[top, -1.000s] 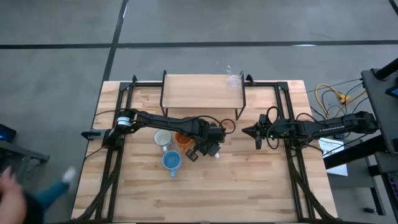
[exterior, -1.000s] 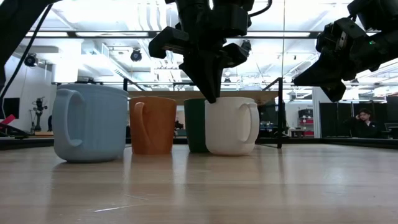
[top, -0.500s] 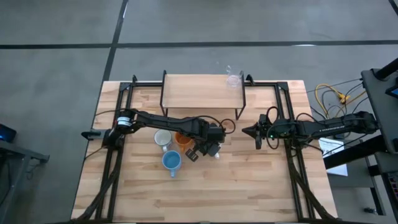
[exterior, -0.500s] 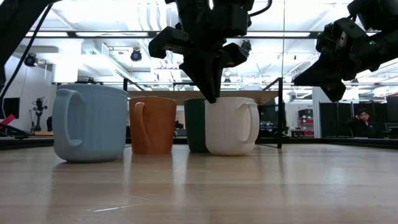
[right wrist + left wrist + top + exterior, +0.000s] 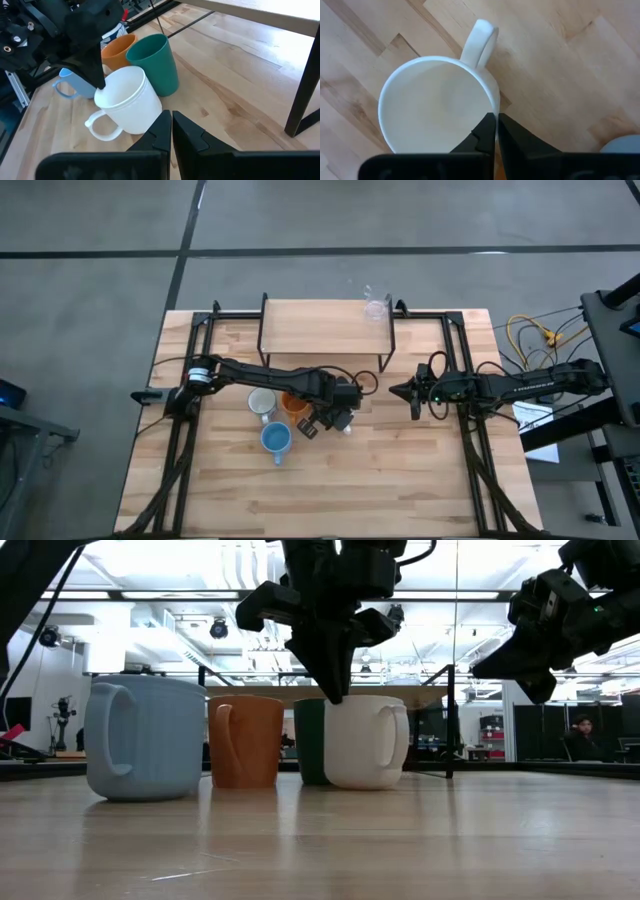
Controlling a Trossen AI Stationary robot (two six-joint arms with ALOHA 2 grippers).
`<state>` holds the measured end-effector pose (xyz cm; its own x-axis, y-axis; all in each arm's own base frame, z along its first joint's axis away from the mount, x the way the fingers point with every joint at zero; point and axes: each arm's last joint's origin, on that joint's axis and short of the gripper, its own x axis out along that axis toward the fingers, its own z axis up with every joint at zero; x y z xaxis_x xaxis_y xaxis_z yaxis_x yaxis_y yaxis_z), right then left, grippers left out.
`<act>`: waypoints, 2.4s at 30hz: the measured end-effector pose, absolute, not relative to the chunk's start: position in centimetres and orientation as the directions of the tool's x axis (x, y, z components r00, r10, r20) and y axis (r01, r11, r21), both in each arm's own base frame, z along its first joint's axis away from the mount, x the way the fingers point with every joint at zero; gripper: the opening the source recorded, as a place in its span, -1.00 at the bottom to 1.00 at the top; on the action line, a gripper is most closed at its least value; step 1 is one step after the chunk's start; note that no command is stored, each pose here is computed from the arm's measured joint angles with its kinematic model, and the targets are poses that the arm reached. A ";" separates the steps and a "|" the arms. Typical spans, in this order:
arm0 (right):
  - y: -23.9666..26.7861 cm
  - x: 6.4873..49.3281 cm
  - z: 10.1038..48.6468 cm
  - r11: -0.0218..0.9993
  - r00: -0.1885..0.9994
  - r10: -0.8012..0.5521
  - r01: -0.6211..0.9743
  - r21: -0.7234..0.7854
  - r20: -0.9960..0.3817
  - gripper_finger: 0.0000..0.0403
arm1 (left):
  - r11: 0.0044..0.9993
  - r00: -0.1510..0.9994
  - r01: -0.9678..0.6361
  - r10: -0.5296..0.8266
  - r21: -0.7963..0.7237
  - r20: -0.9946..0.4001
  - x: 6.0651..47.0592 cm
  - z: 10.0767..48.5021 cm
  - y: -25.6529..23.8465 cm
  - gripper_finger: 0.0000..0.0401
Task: Stack small to large cups/mugs on shelf
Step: Put the white mug on the shelf
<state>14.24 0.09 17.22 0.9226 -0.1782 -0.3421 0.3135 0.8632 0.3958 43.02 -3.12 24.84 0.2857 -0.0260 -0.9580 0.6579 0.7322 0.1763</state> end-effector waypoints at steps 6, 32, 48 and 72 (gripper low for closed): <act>0.1 14.2 17.2 0.863 0.922 -0.179 0.315 0.394 -0.344 -0.96 | 0.746 0.311 0.636 -0.012 0.198 -0.950 42.7 25.9 -3.0 -1.00; 0.1 14.3 17.1 0.863 0.918 -0.178 0.319 0.391 -0.354 -0.96 | 0.762 0.378 0.543 0.155 0.354 -0.913 41.0 32.6 -1.9 -1.00; 0.1 14.3 17.1 0.863 0.918 -0.178 0.319 0.391 -0.355 -0.96 | 0.769 0.418 0.488 0.209 0.412 -0.884 40.1 36.0 -0.8 -1.00; 0.1 14.3 16.9 0.863 0.914 -0.174 0.321 0.390 -0.367 -0.96 | 0.850 0.364 0.271 0.344 0.452 -0.866 33.6 41.5 5.7 -1.00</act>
<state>14.32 0.13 16.89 0.9138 -0.1743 -0.3669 0.3214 0.8627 0.3905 33.63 5.70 41.50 0.3642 0.3438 -0.8655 0.2714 0.8499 0.4518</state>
